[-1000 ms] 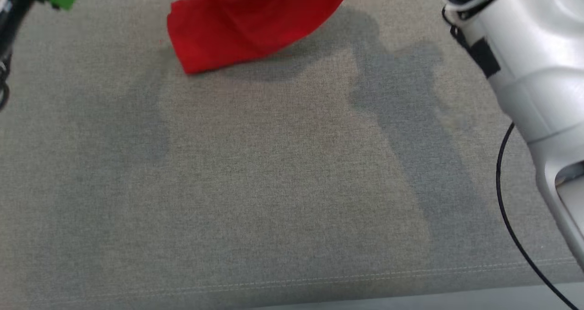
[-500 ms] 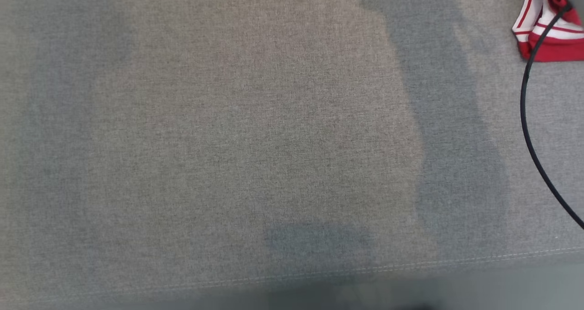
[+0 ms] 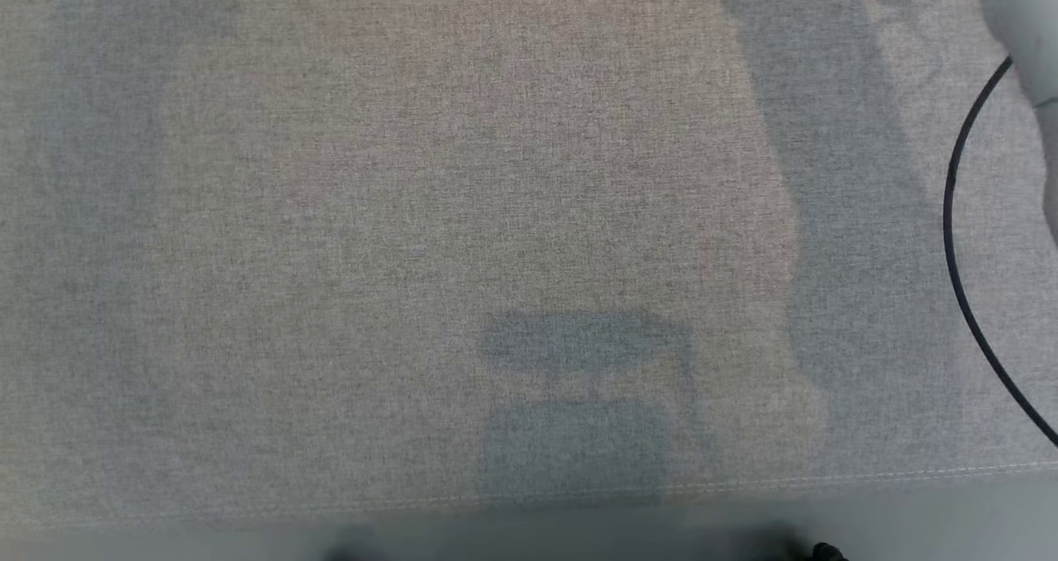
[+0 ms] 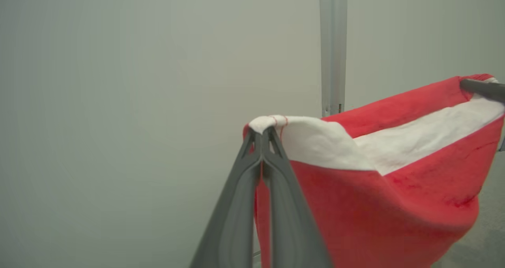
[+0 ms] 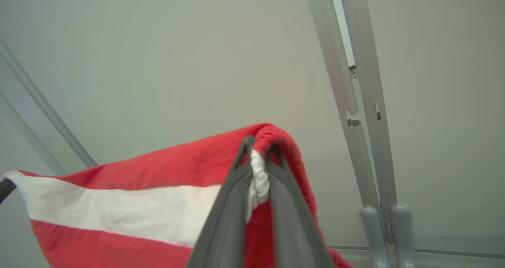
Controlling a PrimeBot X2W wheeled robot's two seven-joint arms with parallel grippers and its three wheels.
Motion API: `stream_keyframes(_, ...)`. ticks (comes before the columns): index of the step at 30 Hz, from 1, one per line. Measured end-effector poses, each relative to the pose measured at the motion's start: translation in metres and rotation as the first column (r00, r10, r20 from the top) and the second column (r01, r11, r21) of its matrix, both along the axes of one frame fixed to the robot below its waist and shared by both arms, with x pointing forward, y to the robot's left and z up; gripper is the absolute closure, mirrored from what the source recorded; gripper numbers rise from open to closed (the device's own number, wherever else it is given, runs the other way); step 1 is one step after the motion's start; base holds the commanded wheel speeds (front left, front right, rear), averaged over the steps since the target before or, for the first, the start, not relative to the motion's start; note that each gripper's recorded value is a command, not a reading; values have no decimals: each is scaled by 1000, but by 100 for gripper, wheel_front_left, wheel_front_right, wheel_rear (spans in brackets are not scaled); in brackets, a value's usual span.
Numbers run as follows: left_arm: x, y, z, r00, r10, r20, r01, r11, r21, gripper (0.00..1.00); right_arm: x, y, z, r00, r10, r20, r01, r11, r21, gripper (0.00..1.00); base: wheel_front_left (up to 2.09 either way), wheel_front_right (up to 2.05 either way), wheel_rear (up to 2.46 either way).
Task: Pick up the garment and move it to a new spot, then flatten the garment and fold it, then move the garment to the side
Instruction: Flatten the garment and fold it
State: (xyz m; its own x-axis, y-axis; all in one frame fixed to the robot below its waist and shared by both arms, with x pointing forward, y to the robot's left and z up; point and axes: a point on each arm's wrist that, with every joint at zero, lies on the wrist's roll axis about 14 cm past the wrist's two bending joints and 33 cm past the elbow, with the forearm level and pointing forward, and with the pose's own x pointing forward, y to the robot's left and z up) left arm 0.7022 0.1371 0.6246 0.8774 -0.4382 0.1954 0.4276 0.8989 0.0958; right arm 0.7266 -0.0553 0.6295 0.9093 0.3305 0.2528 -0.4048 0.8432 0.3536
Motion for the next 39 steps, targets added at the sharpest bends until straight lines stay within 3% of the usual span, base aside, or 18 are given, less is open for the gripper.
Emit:
stream_keyframes(5, -19, 2, -39, 997, -27, -74, 26, 999, -20, 100, -19, 9, -33, 997, 62, -55, -60, 997, 42, 100, 0, 0, 0)
stream_keyframes(9, -44, -3, -50, 993, -63, -97, 54, 994, -92, 100, -42, 6, -60, 990, 95, -105, -89, 994, 55, 100, 0, 0, 0)
stream_keyframes(18, -126, -9, -108, 975, -83, -207, 54, 988, -145, 100, -114, -2, -121, 954, 149, -260, -118, 984, 131, 100, 0, 0, 0)
stream_keyframes(32, -241, -22, -164, 927, -56, -371, -41, 967, -250, 100, -210, -21, -151, 922, 151, -358, -80, 976, 204, 100, 0, 0, 0)
stream_keyframes(39, -283, -8, -180, 903, 7, -429, -122, 963, -241, 100, -253, -30, -160, 912, 144, -385, -60, 973, 222, 100, 0, 0, 0)
